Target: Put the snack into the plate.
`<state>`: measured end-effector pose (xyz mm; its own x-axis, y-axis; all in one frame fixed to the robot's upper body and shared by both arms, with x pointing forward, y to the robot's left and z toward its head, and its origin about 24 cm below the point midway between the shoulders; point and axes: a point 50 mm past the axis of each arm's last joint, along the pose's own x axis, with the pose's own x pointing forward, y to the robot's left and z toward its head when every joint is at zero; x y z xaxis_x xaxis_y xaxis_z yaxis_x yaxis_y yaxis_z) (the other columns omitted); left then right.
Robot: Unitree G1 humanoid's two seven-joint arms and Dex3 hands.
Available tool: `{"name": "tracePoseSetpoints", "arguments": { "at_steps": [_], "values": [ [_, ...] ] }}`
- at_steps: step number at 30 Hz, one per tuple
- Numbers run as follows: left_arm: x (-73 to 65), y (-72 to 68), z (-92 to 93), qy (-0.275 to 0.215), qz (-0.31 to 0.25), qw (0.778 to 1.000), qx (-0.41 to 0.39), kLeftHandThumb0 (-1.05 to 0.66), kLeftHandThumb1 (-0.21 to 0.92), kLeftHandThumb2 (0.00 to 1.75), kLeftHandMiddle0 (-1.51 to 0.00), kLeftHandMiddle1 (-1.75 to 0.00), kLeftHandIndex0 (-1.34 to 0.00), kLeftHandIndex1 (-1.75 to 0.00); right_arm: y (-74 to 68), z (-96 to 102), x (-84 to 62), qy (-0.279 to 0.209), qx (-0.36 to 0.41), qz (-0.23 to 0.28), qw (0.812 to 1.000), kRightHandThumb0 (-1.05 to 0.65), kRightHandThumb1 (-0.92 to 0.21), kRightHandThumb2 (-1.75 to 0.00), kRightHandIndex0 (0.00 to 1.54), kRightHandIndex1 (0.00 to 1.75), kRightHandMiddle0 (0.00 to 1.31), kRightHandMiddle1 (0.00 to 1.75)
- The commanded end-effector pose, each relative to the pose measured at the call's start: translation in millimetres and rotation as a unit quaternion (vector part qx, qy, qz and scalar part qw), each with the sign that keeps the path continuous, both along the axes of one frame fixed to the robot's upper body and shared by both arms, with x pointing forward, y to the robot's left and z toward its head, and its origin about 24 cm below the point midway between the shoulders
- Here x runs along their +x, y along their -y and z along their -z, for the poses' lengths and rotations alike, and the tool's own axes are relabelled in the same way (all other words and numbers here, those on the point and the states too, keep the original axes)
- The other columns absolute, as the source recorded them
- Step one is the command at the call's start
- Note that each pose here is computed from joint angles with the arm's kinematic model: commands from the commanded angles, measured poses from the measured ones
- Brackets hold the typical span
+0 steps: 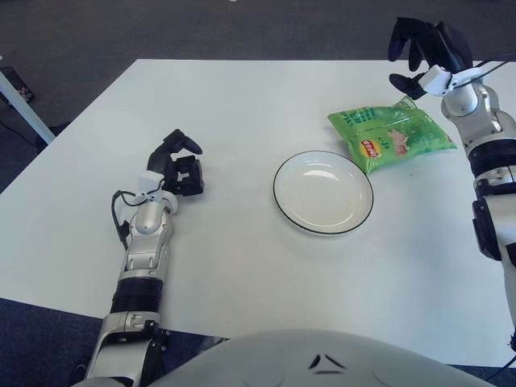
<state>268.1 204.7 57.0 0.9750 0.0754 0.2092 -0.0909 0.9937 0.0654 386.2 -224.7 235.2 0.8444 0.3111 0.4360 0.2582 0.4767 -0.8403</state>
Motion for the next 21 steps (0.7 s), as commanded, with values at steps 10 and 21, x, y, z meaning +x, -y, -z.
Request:
{"name": "tracePoseSetpoints", "arguments": {
  "at_steps": [10,21],
  "values": [
    [-31.9,10.0,55.7,-0.113,-0.013,0.993,-0.04,-0.51,0.25,1.4,-1.32,-1.75,-0.67,-1.75,14.3,4.4,-7.8,-0.078,-0.069,-0.025,0.994,-0.33,-0.42,-1.12,0.37,1.69,0.36,1.69],
    [-31.2,8.6,56.1,-0.116,-0.014,0.992,-0.043,-0.51,0.23,1.42,-1.3,-1.75,-0.68,-1.75,13.2,9.8,-16.9,-0.146,-0.203,-0.057,0.967,-0.93,-0.71,-0.51,0.01,0.56,0.0,0.93]
  ]
}}
